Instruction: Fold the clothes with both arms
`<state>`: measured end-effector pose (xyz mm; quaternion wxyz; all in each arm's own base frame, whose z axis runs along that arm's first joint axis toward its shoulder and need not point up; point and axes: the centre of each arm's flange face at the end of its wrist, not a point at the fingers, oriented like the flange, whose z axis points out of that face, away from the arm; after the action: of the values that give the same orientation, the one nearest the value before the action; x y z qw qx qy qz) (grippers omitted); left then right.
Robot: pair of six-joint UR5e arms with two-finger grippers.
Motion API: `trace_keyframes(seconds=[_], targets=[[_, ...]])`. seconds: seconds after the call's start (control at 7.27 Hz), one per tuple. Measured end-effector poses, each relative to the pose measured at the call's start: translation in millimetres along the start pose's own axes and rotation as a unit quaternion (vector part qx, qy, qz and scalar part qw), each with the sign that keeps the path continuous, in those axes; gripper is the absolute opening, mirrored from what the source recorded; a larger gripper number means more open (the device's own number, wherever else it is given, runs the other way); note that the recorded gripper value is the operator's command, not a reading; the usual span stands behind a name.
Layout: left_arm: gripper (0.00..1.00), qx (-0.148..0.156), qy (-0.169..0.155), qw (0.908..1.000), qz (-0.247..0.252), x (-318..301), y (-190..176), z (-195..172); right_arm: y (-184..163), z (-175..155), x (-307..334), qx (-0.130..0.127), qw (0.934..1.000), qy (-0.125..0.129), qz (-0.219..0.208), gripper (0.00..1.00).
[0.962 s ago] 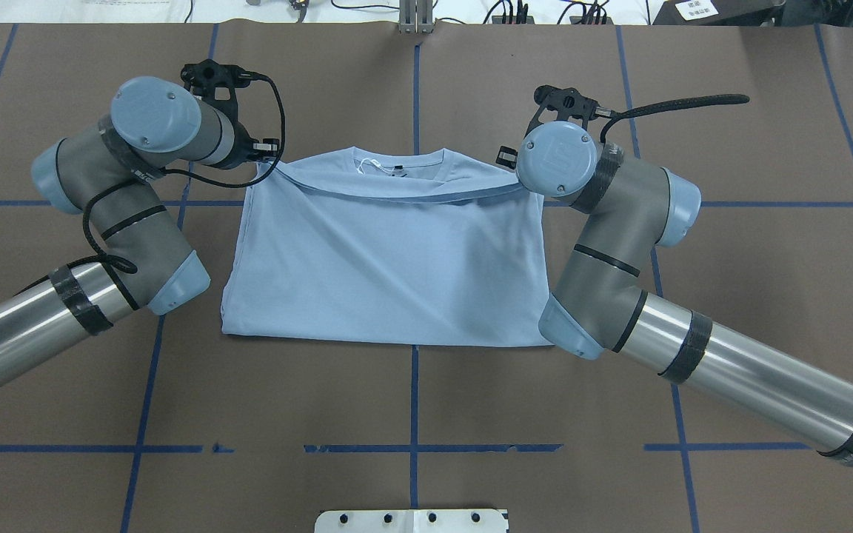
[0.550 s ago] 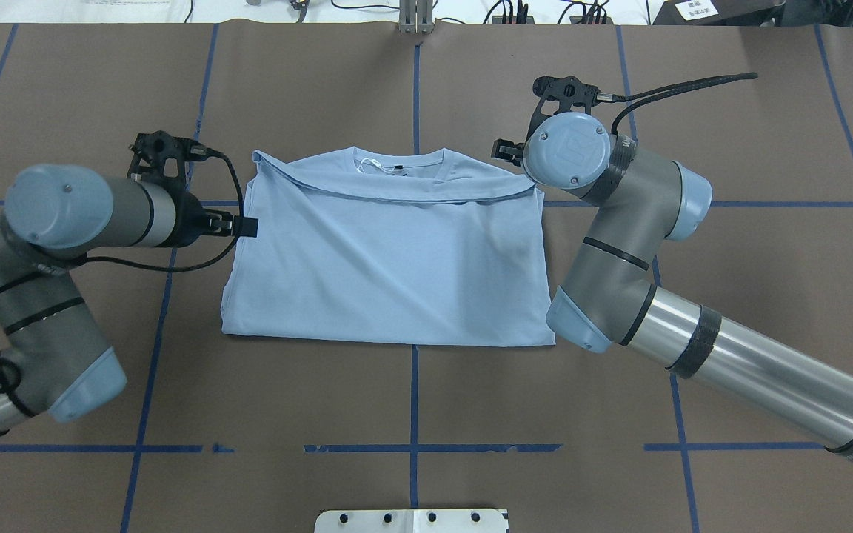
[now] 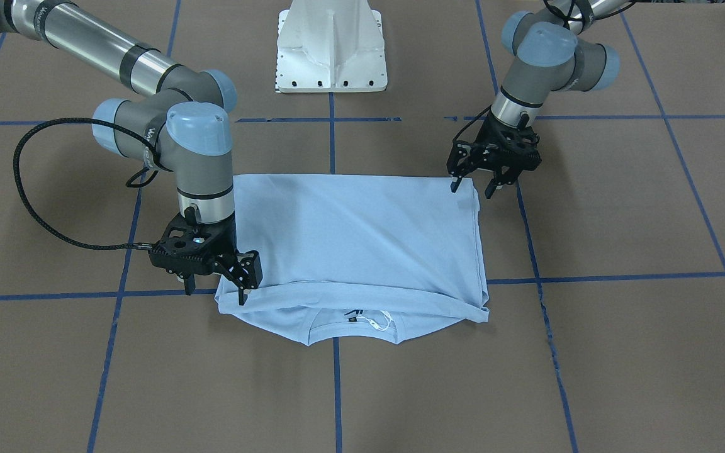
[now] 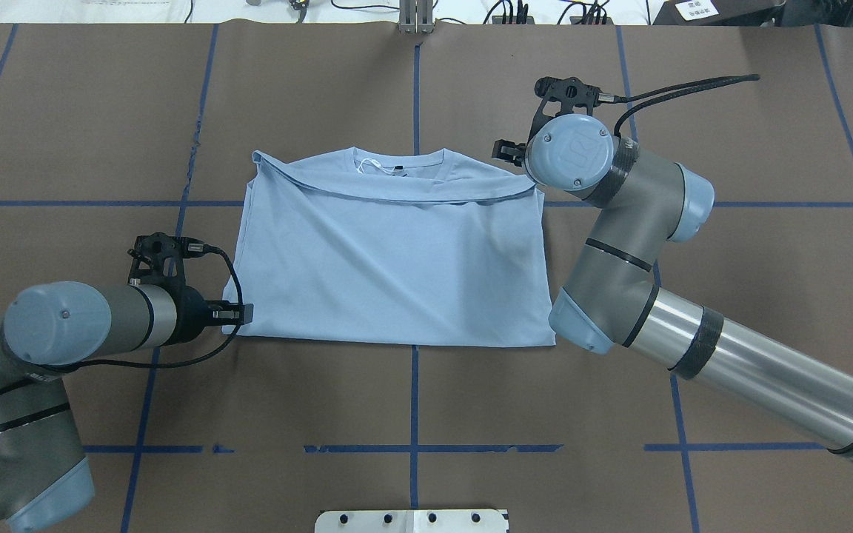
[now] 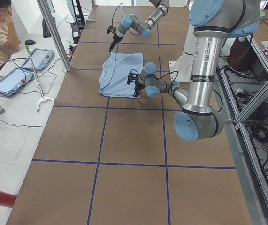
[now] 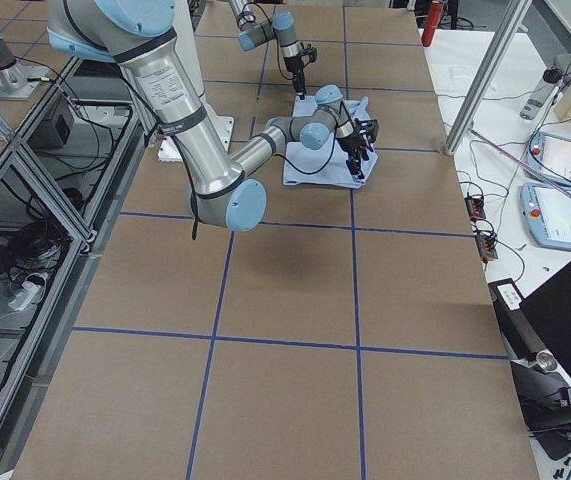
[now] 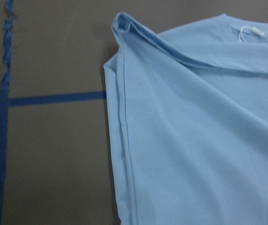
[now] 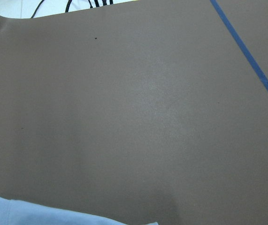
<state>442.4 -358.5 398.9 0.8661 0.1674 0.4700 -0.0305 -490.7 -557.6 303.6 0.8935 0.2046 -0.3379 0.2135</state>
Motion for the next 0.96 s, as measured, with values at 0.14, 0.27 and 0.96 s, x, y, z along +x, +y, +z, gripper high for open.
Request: trace_keyframes(seconds=[0.14,0.27,0.96], targets=[[0.39,-0.003,-0.002,1.0000,-0.001,-1.8,5.7,1.6,0.0,-0.1,0.0,0.000,1.0000,0.000,0.000,1.00],[0.15,-0.004,-0.003,1.0000,-0.001,-2.7,7.9,2.1,0.1,0.1,0.2,0.000,1.0000,0.000,0.000,1.00],[0.00,-0.004,-0.004,1.0000,-0.002,-6.2,7.8,-0.2,1.6,2.6,3.9,0.000,1.0000,0.002,-0.001,1.00]])
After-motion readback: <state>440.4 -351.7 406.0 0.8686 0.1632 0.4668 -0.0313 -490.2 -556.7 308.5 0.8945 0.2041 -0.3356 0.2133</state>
